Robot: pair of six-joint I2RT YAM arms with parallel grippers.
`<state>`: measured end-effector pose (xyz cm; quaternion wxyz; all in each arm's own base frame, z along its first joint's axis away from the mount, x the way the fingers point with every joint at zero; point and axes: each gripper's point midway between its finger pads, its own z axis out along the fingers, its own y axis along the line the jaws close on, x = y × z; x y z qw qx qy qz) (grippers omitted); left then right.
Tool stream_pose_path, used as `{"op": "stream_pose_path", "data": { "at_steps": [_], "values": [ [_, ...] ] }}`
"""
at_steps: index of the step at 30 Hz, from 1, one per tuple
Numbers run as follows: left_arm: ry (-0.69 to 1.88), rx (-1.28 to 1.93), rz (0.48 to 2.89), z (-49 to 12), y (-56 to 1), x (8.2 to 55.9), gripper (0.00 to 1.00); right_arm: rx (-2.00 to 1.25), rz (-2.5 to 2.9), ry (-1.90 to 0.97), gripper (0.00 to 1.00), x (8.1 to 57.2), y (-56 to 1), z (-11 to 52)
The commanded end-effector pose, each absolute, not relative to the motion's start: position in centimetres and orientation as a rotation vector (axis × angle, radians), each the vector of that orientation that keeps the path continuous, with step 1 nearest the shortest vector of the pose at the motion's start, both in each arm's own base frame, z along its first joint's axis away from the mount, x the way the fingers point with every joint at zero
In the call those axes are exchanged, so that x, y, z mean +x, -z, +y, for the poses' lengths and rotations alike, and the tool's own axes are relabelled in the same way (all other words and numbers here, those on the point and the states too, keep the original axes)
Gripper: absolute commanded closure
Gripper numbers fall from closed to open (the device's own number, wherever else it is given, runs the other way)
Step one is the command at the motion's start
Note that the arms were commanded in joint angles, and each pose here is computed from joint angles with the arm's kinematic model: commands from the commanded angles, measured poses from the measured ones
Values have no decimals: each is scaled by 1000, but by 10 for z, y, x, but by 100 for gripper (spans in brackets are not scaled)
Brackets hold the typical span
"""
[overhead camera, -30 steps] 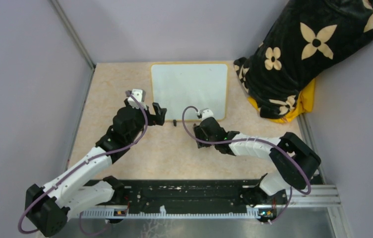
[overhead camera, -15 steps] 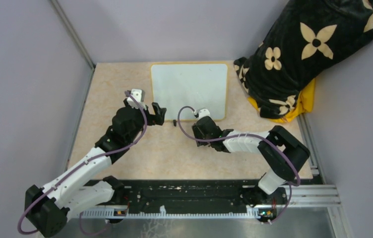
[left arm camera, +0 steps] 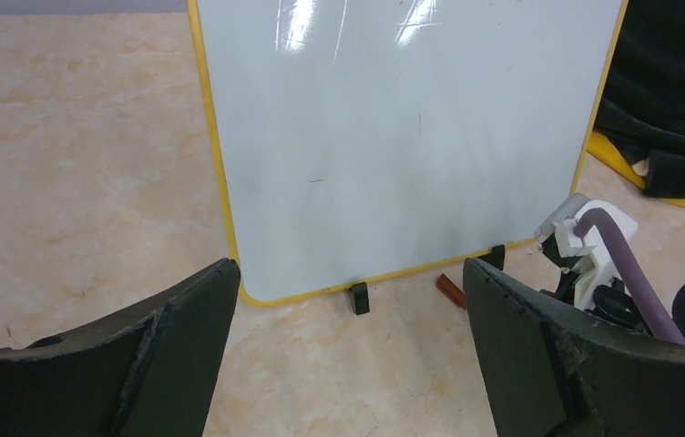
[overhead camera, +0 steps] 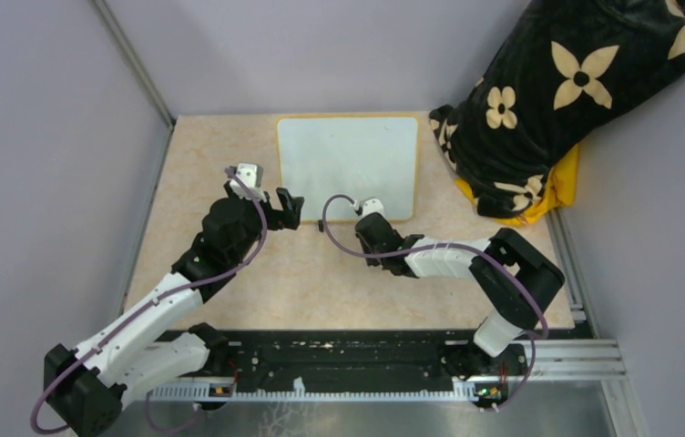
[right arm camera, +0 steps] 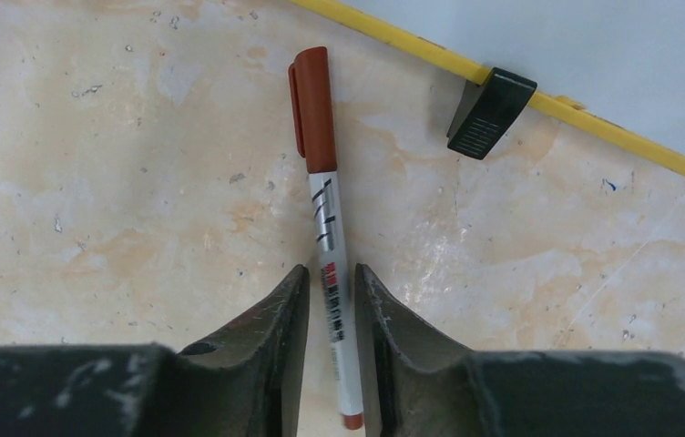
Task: Write a sentence on the whiteboard
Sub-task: Open the whiteboard marker at the center of the board.
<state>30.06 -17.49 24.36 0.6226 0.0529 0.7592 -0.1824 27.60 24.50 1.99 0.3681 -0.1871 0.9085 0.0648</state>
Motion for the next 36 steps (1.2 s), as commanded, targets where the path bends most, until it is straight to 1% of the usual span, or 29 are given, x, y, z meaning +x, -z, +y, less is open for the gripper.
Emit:
{"op": "stream_pose_path", "data": {
  "at_steps": [1, 6, 11, 18, 24, 26, 29, 32, 36],
  "values": [
    [436, 110, 1687, -175, -266, 300, 1, -537, 2436, -16, 81, 258, 4, 219],
    [447, 115, 1687, -177, -267, 299, 1, -522, 2429, -44, 100, 257, -2, 221],
    [455, 113, 1677, -177, -269, 298, 1, -494, 2376, -177, 100, 256, -27, 234],
    [489, 100, 1652, -179, -275, 297, 1, -458, 2143, -533, 100, 244, -100, 261],
    [731, 217, 1538, -211, -281, 273, 1, -451, 1931, -655, 100, 228, -163, 270],
    [823, 221, 1458, -217, -293, 263, 1, -446, 1858, -717, 100, 221, -185, 278],
    [944, 279, 1405, -229, -318, 246, 1, -403, 1768, -818, 100, 217, -215, 284],
    [1029, 290, 1463, -238, -328, 236, 1, -389, 1715, -890, 100, 214, -238, 291],
    [1133, 337, 1520, -249, -324, 220, 2, -417, 1633, -1005, 100, 203, -267, 302]
  ]
}}
